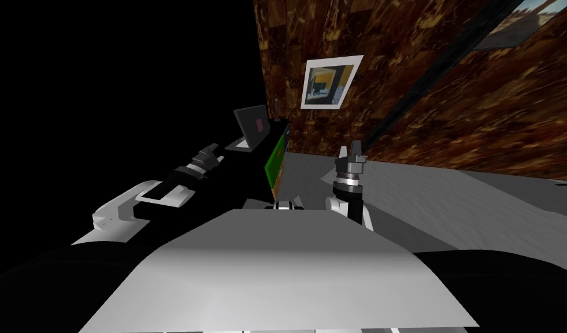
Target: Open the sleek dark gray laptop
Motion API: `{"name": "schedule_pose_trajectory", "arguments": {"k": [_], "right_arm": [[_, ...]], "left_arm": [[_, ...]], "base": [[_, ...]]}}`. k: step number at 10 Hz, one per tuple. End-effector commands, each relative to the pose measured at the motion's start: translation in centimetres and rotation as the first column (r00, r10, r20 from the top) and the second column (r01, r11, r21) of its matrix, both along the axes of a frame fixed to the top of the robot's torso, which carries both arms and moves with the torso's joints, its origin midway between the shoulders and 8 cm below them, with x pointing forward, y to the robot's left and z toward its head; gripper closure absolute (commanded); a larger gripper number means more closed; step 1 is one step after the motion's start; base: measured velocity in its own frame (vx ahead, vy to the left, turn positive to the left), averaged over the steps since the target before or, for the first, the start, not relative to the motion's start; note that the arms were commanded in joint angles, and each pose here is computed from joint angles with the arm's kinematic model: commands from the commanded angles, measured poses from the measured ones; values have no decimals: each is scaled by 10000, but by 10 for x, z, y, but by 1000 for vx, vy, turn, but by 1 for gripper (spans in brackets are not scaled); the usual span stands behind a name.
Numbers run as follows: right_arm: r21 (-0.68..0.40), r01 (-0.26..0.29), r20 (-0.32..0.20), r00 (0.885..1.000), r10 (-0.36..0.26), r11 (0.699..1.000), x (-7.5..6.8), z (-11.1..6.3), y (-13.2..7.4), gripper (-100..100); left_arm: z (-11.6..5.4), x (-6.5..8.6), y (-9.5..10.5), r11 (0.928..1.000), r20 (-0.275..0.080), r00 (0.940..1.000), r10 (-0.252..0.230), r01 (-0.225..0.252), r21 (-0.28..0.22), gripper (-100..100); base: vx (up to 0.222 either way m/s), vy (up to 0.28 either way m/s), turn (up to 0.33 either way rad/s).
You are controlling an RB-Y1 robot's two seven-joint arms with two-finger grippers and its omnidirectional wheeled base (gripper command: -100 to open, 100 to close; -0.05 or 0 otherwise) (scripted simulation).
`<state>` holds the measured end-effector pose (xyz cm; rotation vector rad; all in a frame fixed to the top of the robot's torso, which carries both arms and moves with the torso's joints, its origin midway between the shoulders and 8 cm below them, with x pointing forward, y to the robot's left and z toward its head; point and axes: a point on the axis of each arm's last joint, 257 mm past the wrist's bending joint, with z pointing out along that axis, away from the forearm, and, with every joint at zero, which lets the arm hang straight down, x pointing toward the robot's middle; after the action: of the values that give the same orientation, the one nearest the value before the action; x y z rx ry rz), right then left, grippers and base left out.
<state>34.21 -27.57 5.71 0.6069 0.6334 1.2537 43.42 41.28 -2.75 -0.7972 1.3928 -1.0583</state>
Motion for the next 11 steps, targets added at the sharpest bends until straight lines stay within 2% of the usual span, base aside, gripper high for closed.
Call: {"name": "schedule_pose_trajectory", "arguments": {"k": [1, 2, 3, 4, 5, 6, 8, 9, 10, 11], "right_arm": [[0, 1, 0, 10000, -1, 10000, 0, 0, 0, 0], [0, 0, 0, 10000, 0, 10000, 0, 0, 0, 0], [0, 1, 0, 10000, -1, 10000, 0, 0, 0, 0], [0, 0, 0, 10000, 0, 10000, 0, 0, 0, 0], [0, 1, 0, 10000, -1, 10000, 0, 0, 0, 0], [0, 0, 0, 10000, 0, 10000, 0, 0, 0, 0], [0, 0, 0, 10000, 0, 10000, 0, 0, 0, 0], [0, 0, 0, 10000, 0, 10000, 0, 0, 0, 0], [0, 1, -1, 10000, -1, 10000, 0, 0, 0, 0], [0, 1, 0, 10000, -1, 10000, 0, 0, 0, 0]], "left_arm": [[13, 8, 12, 9996, -246, 9995, 192, -187, 201, -100], [14, 9, 10, 9994, -267, 9996, 132, -124, 318, -100], [21, 13, 21, 9989, -376, 9987, 334, -321, 341, -100], [23, 15, 19, 9985, -399, 9989, 265, -246, 480, -100], [32, 20, 28, 9976, -494, 9978, 446, -418, 554, -100], [33, 21, 27, 9973, -506, 9979, 407, -375, 635, -100], [52, 30, 45, 9947, -626, 9949, 789, -744, 716, -100], [55, 32, 41, 9938, -649, 9954, 698, -637, 916, -100], [64, 37, 49, 9923, -676, 9937, 893, -830, 915, -100], [66, 38, 46, 9916, -688, 9941, 837, -763, 1041, -100]], "base": [[5, -14, -118], [4, -12, -54], [5, -17, -102], [4, -11, -67], [5, -14, -105], [5, -11, -65], [8, -17, -140], [8, -13, -54], [8, -14, -79], [4, -10, -60]]}}
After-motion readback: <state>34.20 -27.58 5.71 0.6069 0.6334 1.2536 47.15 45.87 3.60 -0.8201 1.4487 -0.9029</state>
